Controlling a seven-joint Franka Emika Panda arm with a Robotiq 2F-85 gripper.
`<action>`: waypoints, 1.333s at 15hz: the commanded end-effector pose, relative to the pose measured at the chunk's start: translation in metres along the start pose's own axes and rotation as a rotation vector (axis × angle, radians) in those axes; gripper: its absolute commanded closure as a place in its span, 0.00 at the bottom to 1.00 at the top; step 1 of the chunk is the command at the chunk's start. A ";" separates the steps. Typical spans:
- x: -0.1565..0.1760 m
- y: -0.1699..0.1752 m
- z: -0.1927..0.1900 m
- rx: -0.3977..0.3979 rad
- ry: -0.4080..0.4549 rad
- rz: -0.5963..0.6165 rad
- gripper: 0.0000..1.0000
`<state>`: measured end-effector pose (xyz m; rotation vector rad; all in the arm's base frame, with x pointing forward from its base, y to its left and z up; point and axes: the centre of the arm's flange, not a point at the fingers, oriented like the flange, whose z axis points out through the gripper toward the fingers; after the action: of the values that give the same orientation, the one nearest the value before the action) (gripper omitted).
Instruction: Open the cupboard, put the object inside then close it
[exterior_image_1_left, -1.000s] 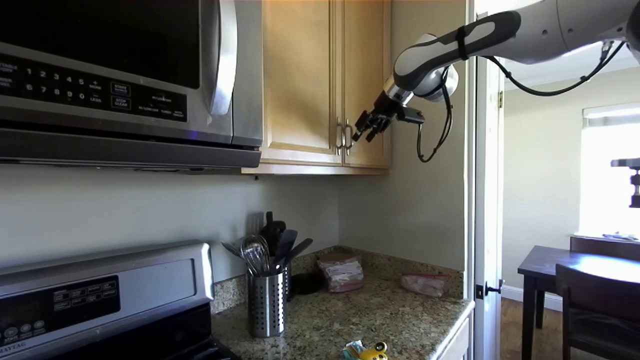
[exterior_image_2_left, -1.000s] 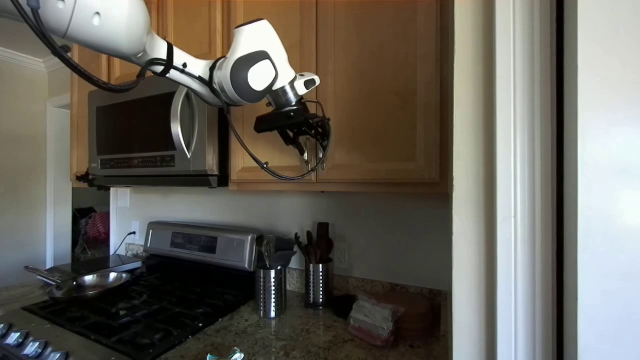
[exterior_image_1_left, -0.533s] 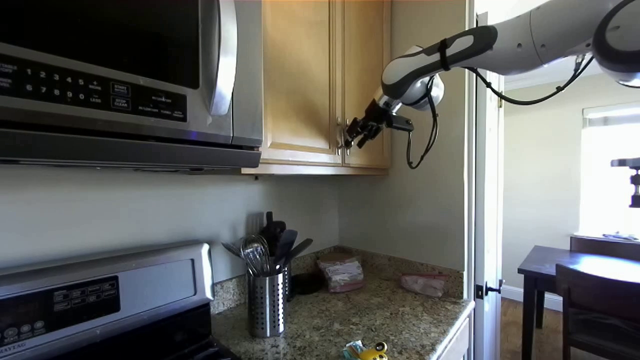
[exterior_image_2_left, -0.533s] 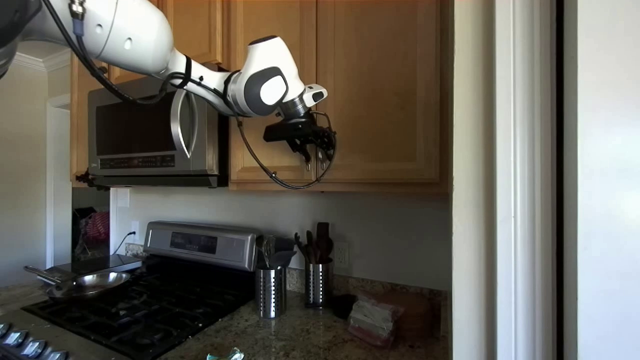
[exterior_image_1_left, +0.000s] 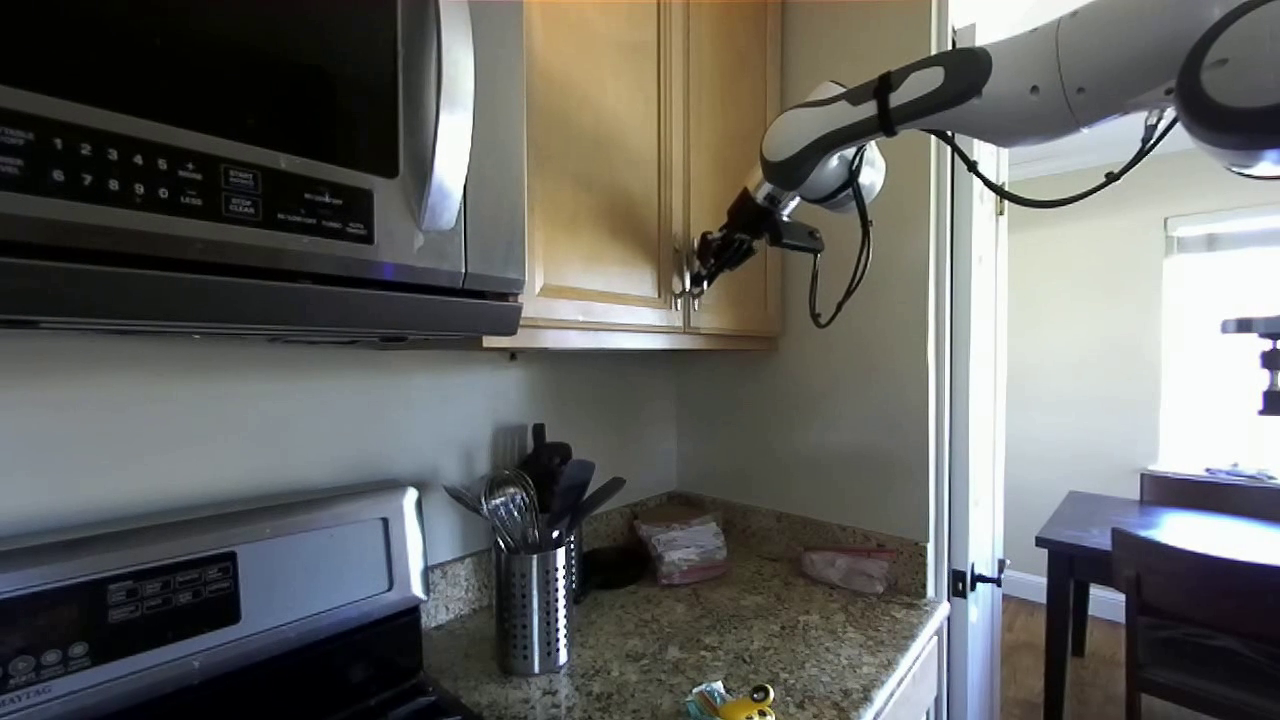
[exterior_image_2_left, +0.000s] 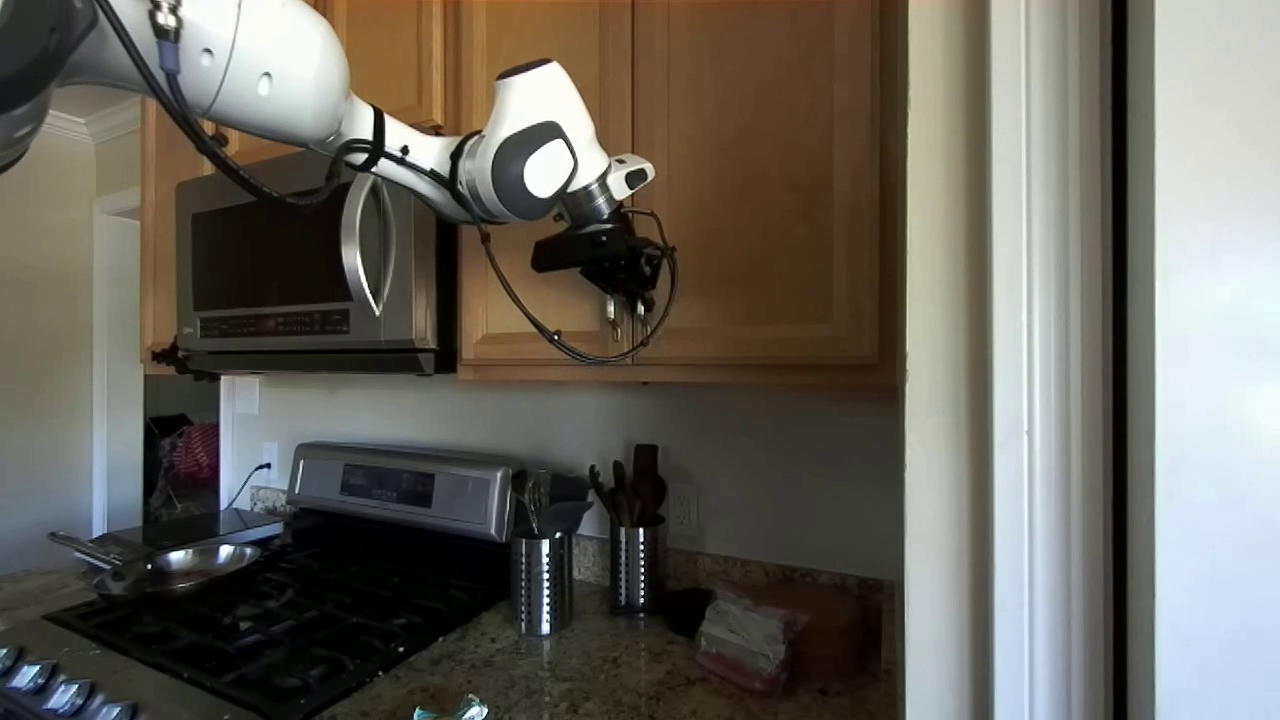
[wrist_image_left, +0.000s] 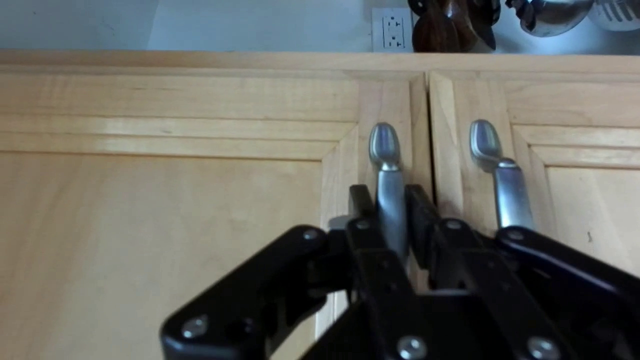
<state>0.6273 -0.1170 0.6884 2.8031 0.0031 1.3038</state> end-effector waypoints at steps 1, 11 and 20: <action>-0.009 -0.003 -0.008 -0.008 -0.013 -0.007 0.94; -0.044 -0.005 -0.089 -0.249 -0.068 0.137 0.90; -0.094 0.017 -0.127 -0.628 -0.216 0.399 0.90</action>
<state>0.4818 -0.1292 0.7216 2.5202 -0.6996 0.9034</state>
